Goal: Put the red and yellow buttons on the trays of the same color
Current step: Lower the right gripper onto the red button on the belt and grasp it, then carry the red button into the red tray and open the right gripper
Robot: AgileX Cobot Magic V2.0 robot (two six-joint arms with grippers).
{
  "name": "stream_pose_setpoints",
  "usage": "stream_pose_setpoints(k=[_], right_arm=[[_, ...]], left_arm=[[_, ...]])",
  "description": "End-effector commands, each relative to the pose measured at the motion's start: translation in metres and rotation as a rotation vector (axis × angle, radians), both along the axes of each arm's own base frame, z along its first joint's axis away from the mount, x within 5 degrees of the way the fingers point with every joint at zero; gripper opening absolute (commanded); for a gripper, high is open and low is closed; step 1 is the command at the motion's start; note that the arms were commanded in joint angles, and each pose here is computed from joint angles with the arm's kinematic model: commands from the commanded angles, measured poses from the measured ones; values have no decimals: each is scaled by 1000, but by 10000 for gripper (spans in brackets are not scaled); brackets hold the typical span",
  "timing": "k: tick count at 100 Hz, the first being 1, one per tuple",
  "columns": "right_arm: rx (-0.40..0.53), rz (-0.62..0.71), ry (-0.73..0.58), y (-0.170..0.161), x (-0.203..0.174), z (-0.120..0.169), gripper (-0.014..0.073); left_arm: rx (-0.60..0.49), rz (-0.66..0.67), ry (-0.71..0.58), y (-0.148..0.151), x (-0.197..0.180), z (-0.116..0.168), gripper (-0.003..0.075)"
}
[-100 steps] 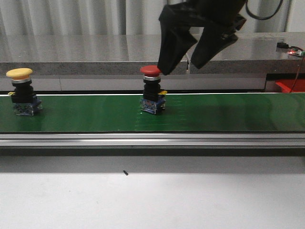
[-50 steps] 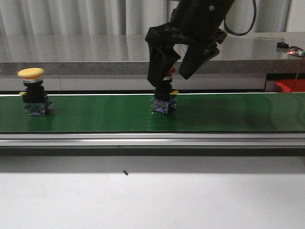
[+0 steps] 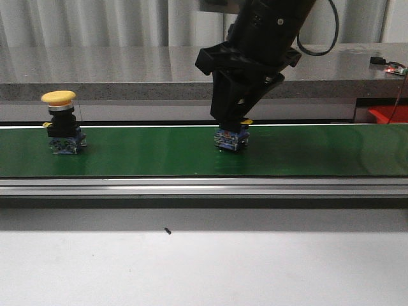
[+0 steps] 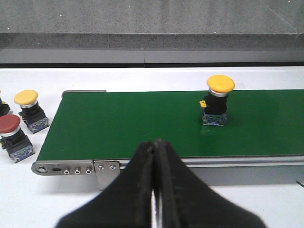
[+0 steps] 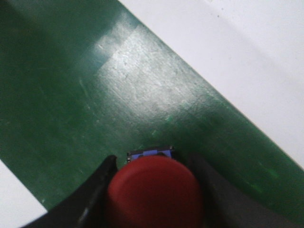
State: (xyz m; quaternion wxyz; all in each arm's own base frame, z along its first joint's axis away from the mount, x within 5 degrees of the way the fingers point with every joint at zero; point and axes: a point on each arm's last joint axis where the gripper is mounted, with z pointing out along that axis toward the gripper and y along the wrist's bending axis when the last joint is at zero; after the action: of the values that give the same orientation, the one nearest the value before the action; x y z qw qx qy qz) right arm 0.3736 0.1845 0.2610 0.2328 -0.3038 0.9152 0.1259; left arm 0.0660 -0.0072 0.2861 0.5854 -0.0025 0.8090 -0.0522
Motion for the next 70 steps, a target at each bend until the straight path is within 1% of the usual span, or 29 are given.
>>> stream_pose_setpoints(k=[1,14,21,26,33,41,52,65,70], right_arm=[[40,-23,-99,-15,-4,51,215],[23,-111,-117,-52,-2,82,215],[26,-198,-139,-81,-1,99,215],[33,-280,-162,-108,-2,110,215],[41,-390,-182,-143,-3,120,215],[46,-512,-194,-182,-4,125,215],[48,-674,-189,-233,-7,125,215],[38,-804,-193,-280,-12,120,215],[35,-836,-192,-292,-13,118,215]], left_arm=[[-21,0,-96,0,2,15,-20],[-21,0,-96,0,2,15,-20],[-21,0,-96,0,2,15,-20],[-21,0,-96,0,2,15,-20],[-21,0,-96,0,2,15,-20],[-21,0,-96,0,2,15,-20],[-21,0,-96,0,2,15,-20],[-21,0,-96,0,2,15,-20],[-21,0,-96,0,2,15,-20]])
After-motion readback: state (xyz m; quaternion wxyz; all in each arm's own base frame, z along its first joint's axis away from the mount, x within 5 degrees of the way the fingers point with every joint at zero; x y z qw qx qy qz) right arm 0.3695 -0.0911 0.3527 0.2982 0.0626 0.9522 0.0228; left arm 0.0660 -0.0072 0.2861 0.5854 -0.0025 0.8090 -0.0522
